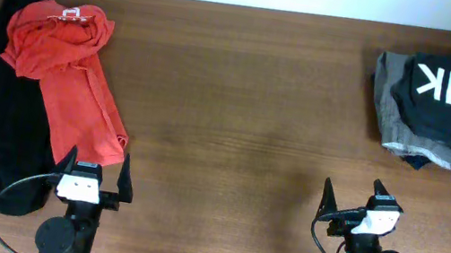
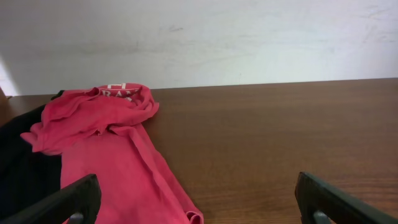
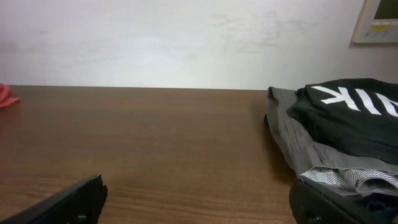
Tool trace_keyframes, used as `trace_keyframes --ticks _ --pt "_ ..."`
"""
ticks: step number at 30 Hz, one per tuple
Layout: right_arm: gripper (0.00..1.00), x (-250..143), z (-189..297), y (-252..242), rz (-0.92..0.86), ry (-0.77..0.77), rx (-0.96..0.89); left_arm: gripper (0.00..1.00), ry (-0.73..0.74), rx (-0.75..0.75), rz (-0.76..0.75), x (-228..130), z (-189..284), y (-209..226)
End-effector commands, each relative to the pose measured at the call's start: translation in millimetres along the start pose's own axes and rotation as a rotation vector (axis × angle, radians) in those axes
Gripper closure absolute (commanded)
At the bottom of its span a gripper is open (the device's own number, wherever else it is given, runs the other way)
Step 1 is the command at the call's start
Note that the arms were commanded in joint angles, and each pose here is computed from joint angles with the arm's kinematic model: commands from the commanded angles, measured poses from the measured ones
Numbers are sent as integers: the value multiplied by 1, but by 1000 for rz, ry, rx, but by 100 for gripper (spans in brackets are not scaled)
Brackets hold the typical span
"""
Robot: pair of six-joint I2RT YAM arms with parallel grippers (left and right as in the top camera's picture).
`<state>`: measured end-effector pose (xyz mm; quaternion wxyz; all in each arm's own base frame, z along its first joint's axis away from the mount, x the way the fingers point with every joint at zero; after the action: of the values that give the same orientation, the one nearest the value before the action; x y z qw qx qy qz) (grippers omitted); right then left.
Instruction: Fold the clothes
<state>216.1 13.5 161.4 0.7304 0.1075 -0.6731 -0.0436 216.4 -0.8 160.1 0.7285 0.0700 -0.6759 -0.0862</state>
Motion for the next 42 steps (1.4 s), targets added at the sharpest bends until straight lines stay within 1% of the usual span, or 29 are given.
trace_keyframes --ticks 1,5,11,18,24,29,34,38,42 --pt "2 -2 0 -4 -2 1 -20 1 9 25 -22 -2 0 4" --pt "1 3 0 -3 0 -21 -14 1 9 25 -22 -2 0 4" --pt "1 27 2 3 12 -134 14 1 -33 7 -23 6 0 2" --pt "1 53 9 18 25 -188 83 0 -147 -4 -29 31 2 2" --pt "1 77 14 23 33 -218 88 1 -119 -9 -28 43 -1 5" --pt "1 90 4 25 25 -160 79 1 -45 -24 -33 60 -14 10" --pt "1 106 -17 32 23 -59 98 1 45 -47 -50 86 -43 17" --pt "1 115 -42 32 4 77 77 1 152 -78 -43 105 -76 22" --pt "2 124 -68 34 -22 228 66 1 302 -118 -34 117 -109 25"
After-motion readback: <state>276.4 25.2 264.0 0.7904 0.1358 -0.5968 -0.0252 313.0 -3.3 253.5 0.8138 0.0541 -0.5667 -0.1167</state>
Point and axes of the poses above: each gripper's point midway between its finger pads, its own z axis back along the fingers, its own y axis along the line the jaws close on, x = y × z, the point moved 3 cm from there along z, back along the fingers, and after that the axes turned 11 degrees about -z, right-handed, at the moved point
